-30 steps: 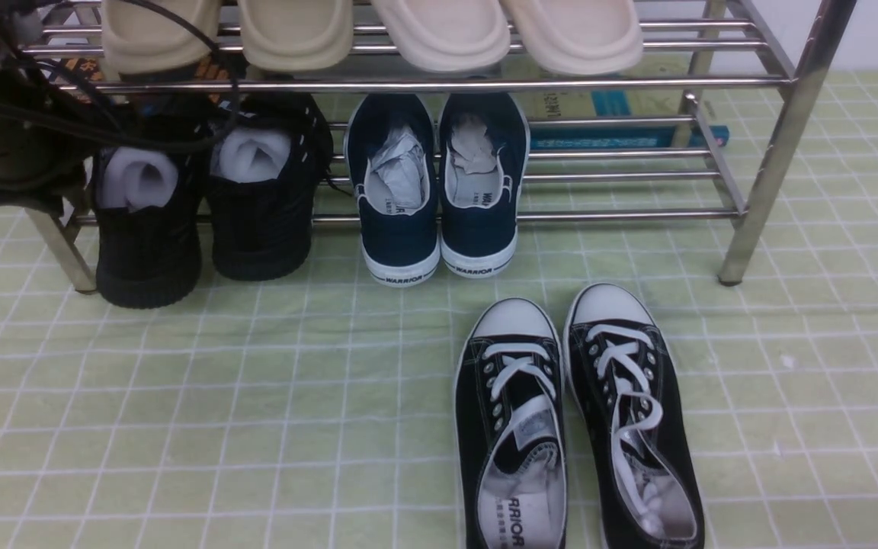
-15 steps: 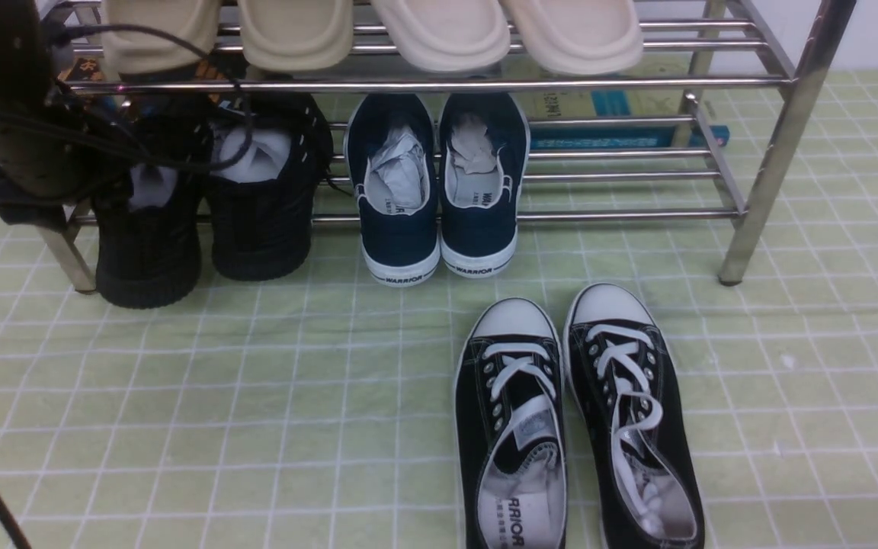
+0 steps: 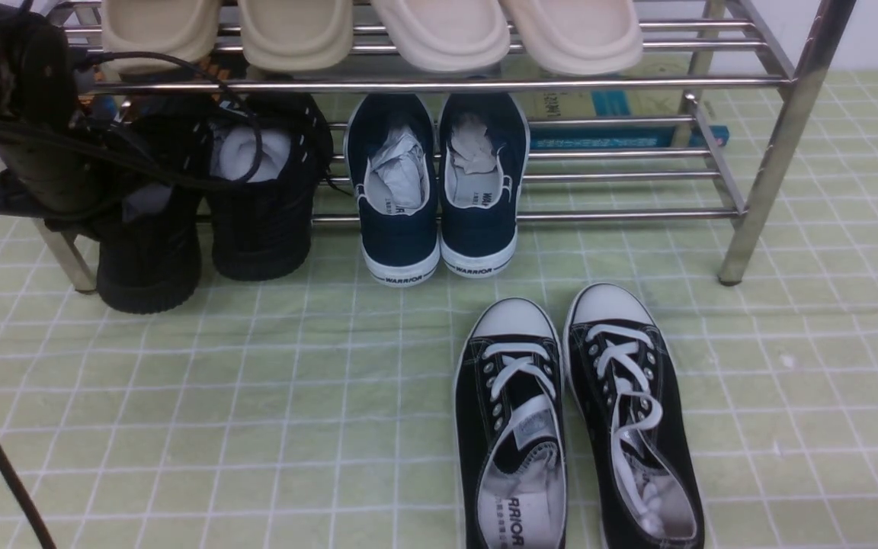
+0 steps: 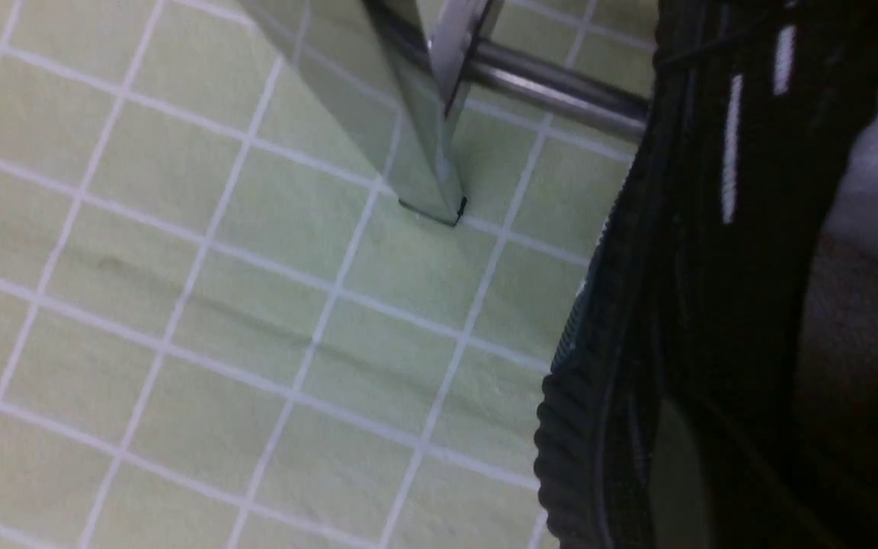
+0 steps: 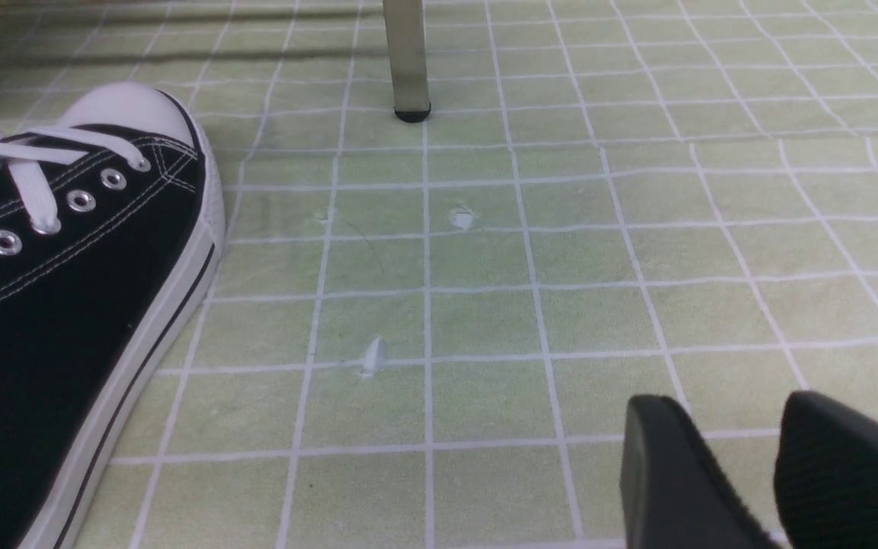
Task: Take the shoes off the shelf with your hand from the green coffee tablecloth.
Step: 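Grasp the leftmost shoe on the bottom shelf of the shoe rack with the left gripper, then set the held shoe down on the floor in front of the rack with the left gripper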
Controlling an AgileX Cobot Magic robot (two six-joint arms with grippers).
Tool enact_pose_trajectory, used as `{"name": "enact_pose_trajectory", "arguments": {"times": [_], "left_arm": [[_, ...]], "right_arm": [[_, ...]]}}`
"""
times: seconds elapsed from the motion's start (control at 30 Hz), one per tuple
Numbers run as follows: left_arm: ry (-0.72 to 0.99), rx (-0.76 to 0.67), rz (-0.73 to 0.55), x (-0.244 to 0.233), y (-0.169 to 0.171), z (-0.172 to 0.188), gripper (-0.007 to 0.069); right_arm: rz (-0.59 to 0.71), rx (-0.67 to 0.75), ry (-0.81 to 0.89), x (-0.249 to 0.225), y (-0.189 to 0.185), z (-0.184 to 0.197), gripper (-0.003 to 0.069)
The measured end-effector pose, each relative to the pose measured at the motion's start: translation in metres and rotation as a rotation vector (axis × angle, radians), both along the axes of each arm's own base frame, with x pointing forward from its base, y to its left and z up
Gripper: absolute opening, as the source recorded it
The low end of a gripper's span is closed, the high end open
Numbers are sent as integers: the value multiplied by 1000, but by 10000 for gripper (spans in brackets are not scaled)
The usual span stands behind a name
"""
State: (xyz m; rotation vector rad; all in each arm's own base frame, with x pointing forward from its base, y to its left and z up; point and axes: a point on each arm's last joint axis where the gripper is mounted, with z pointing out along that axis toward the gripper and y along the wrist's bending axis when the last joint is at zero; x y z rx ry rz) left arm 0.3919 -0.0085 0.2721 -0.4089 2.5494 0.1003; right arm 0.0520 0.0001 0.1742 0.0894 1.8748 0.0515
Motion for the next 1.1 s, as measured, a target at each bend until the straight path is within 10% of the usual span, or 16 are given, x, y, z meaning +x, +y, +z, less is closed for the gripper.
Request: {"name": "enact_pose_trajectory", "arguments": {"times": [0.6, 1.1], "left_arm": [[47, 23, -42, -130, 8, 116, 11], [262, -105, 36, -190, 4, 20, 17]], "right_arm": [[-1, 2, 0, 0, 0, 0, 237], [-1, 3, 0, 0, 0, 0, 237]]}}
